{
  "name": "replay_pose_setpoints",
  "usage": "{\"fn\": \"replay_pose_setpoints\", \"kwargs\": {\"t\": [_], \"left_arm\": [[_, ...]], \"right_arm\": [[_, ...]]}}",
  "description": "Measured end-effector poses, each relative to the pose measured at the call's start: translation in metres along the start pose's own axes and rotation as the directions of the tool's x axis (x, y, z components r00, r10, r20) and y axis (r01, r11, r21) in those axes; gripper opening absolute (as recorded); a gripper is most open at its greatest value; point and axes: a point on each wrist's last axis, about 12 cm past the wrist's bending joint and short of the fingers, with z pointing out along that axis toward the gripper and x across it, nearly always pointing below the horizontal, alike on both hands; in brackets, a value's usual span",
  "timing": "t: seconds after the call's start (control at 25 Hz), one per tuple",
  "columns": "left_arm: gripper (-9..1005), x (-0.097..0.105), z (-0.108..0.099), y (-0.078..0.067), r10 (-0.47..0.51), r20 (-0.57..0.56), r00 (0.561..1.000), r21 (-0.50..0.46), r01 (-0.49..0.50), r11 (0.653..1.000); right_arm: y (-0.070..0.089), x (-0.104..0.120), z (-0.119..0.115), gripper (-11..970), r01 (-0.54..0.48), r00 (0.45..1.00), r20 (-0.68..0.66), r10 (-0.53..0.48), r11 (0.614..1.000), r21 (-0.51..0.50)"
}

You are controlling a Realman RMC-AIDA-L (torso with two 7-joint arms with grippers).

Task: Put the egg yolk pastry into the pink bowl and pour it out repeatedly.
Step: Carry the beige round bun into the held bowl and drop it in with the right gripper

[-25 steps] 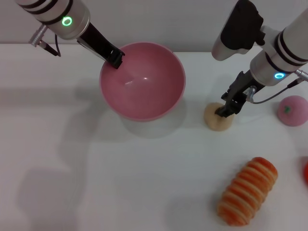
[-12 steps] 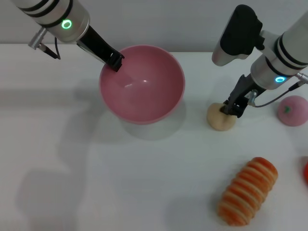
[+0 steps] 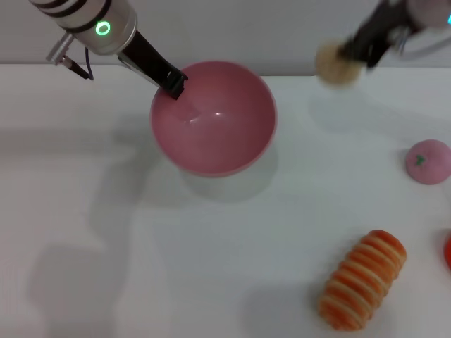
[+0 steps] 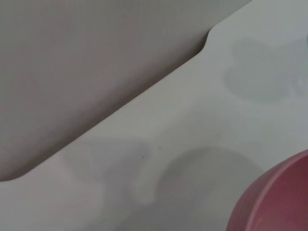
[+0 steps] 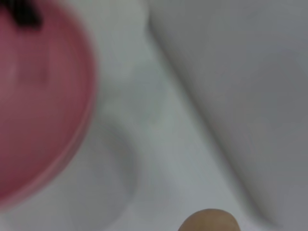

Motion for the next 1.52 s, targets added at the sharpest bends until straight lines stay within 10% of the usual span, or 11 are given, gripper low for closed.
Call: {"fn": "replay_pose_setpoints", "kwargs": {"t": [0.36, 0.88, 1.28, 1.52], "left_arm": [[42, -0.01, -0.004, -0.005, 0.013, 0.014, 1.0, -0.001, -0.013, 1.0], [42, -0.014, -0.006, -0.006, 0.022, 0.023, 0.999, -0.004, -0.022, 1.0], [42, -0.012, -0.003, -0.005, 0.024, 0.027, 0.999, -0.005, -0.024, 1.0], [42, -0.015, 0.001, -0.008, 0.06, 0.102, 0.993, -0.009, -0.059, 0.998]], "right_arm": [[0.02, -0.05, -0.087, 56, 0.157, 0.945, 0.274, -0.18, 0.982, 0.104], [0.068, -0.068, -0.045, 49, 0.347, 0.909, 0.286, -0.303, 0.931, -0.116], [0.055, -0.059, -0.04, 202, 0.262, 0.909, 0.358, -0.213, 0.961, -0.093], [0.003, -0.019, -0.067, 455, -0.048, 0.83, 0.554, 0.071, 0.997, -0.056]]}}
